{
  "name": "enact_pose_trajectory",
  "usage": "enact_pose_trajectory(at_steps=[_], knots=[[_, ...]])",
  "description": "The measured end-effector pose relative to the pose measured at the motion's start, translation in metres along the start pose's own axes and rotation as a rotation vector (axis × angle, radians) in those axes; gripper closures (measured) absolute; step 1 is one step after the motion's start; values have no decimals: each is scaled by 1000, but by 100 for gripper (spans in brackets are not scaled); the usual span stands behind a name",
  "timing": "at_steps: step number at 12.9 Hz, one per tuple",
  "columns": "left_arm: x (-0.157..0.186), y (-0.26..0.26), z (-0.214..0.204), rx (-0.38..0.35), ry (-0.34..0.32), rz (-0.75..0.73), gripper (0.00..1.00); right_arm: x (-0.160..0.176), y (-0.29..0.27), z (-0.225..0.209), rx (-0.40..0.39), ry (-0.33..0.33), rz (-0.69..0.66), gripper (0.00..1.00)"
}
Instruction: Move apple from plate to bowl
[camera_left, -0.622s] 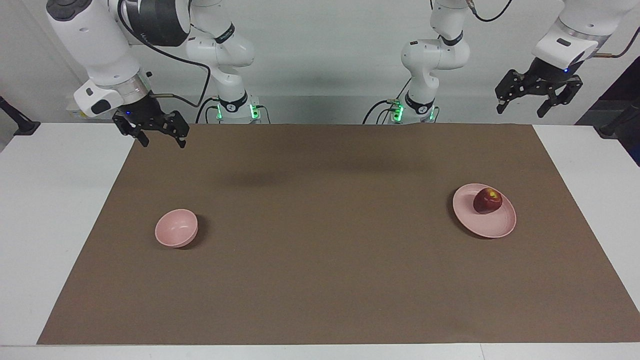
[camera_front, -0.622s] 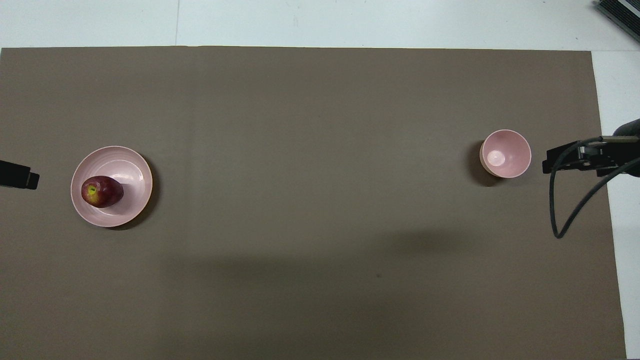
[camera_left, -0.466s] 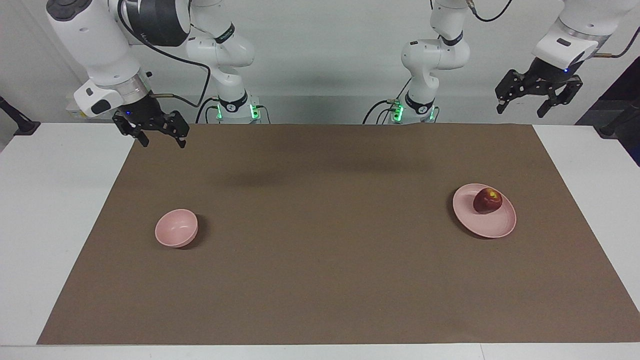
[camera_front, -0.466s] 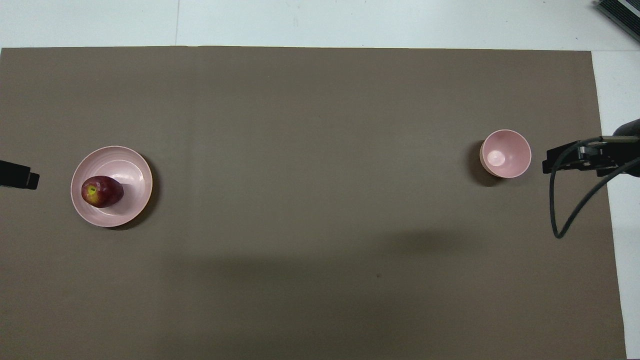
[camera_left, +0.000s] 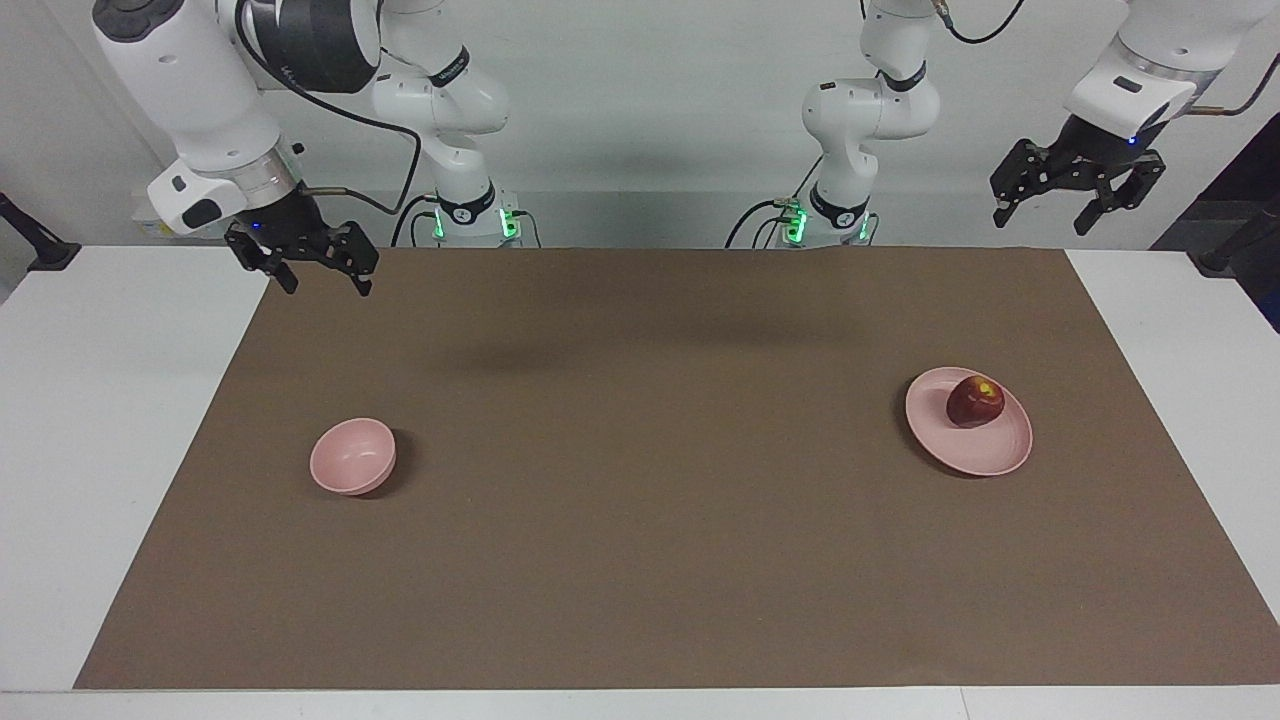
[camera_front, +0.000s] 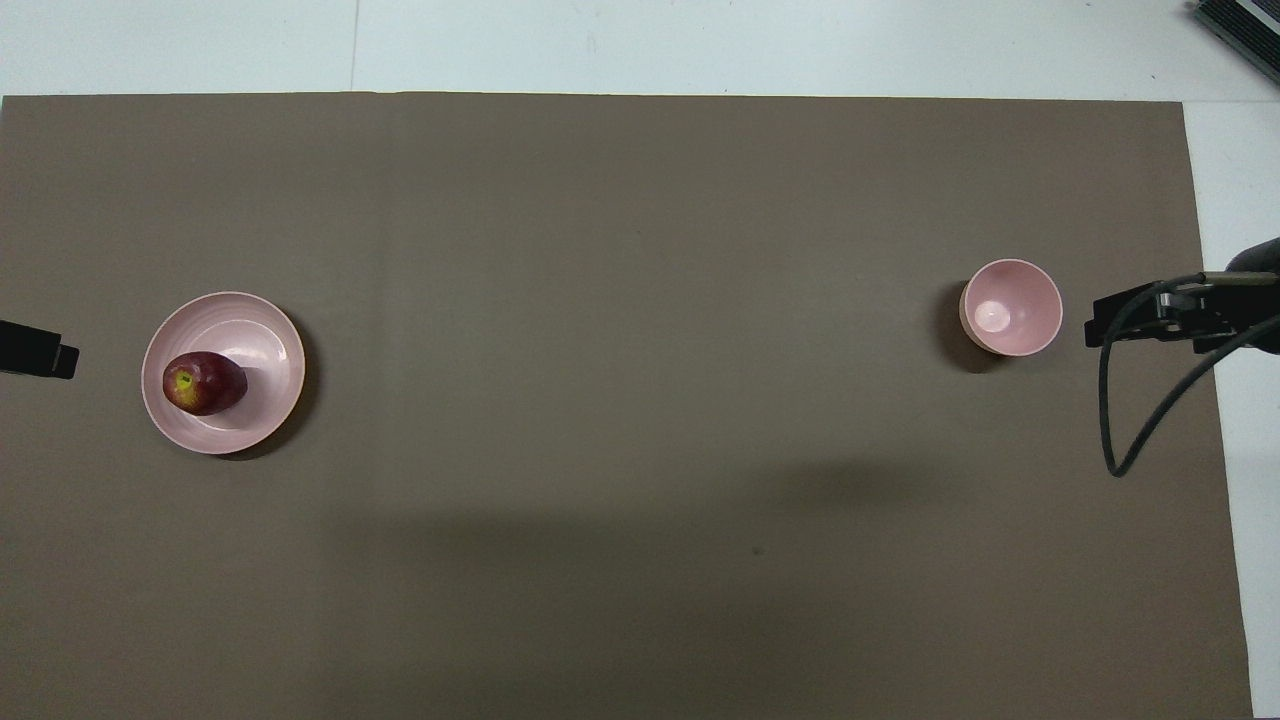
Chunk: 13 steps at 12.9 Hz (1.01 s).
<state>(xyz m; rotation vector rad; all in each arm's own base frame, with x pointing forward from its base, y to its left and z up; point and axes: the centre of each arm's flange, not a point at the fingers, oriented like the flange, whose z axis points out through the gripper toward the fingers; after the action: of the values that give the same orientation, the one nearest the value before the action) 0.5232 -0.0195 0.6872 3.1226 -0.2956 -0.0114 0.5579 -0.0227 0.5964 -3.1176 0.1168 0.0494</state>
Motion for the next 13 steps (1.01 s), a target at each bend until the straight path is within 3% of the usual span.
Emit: enact_pose_trajectory(at_steps=[13], knots=[[3, -7, 10, 2, 14, 14, 0, 0, 0, 0, 0, 0, 0, 0]])
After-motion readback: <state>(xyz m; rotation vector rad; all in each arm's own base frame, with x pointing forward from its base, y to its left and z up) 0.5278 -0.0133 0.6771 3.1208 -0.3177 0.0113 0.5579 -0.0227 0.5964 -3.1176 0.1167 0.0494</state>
